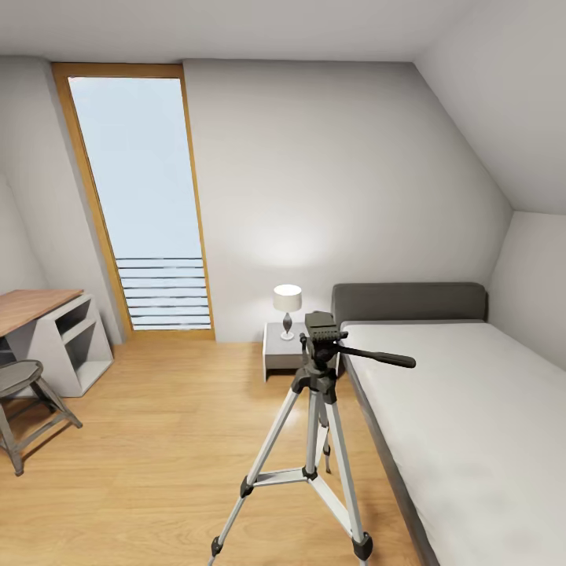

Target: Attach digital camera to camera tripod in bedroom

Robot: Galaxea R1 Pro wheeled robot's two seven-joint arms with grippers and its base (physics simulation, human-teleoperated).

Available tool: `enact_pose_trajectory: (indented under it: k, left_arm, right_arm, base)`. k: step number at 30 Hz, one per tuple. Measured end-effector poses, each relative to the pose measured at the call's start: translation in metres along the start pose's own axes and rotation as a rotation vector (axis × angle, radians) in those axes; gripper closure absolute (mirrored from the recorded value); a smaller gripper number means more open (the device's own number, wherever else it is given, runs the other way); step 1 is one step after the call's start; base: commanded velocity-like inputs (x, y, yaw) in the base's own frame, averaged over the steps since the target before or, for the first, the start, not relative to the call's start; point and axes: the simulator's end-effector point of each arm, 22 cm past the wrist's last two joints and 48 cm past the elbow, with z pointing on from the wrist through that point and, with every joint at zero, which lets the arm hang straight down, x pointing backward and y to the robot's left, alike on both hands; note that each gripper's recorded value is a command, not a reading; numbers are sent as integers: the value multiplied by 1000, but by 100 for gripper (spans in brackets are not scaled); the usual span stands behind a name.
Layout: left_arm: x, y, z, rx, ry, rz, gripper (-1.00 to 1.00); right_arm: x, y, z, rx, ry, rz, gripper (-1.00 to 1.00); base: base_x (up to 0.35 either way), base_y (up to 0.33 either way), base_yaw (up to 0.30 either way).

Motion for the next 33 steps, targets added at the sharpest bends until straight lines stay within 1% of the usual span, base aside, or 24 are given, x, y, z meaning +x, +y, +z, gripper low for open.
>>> enact_pose_trajectory:
  k: [4,12,13,15,16,17,18,19,20,21,23,26,28,30,33]
  left_arm:
    - [-1,2,0,-3,-1,-6,100]
    - [-3,4,0,-5,-2,-10,100]
    - [-12,9,1,-11,-26,-6,100]
    - [-21,14,1,-20,-43,-3,100]
    - [-47,18,0,-17,-84,5,100]
    - [-58,17,0,-12,-101,5,100]
    - [-82,15,-3,3,-103,6,100]
    - [-118,-4,-12,47,-142,24,100]
    - [-117,-2,-12,45,-122,28,100]
    - [-125,-6,-15,56,-106,39,100]
    - [-138,-15,-21,78,-99,50,100]
    - [-156,-28,-30,108,-116,59,100]
    - [-161,-32,-33,116,-123,61,100]
    - [-163,-33,-34,117,-127,64,100]
    - [-167,-32,-34,115,-147,67,100]
  right_arm:
    - [0,6,0,-13,1,-35,-100]
    - [0,7,0,-16,1,-46,-100]
    - [-1,7,0,-15,-3,-49,-100]
    - [-1,7,0,-15,-6,-52,-100]
    - [-2,7,0,-17,-8,-63,-100]
    - [-2,7,0,-17,-9,-68,-100]
    - [-3,8,0,-22,-12,-96,-100]
    - [-4,9,0,-24,-14,-102,-100]
    - [-4,9,0,-25,-15,-105,-100]
    - [-4,11,0,-27,-16,-107,-100]
    - [-5,13,0,-29,-17,-111,-100]
    - [-6,17,0,-29,-19,-115,-100]
    - [-6,24,-1,-35,-21,-115,-100]
    - [-7,28,-1,-40,-23,-116,-100]
    - [-8,30,-1,-42,-25,-116,-100]
  base:
    - [0,0,0]
    - [0,0,0]
    - [0,0,0]
    - [0,0,0]
    - [0,0,0]
    - [0,0,0]
    - [0,0,0]
    - [0,0,0]
    - [0,0,0]
    - [0,0,0]
    - [0,0,0]
    - [0,0,0]
    - [0,0,0]
    - [0,0,0]
    - [0,0,0]
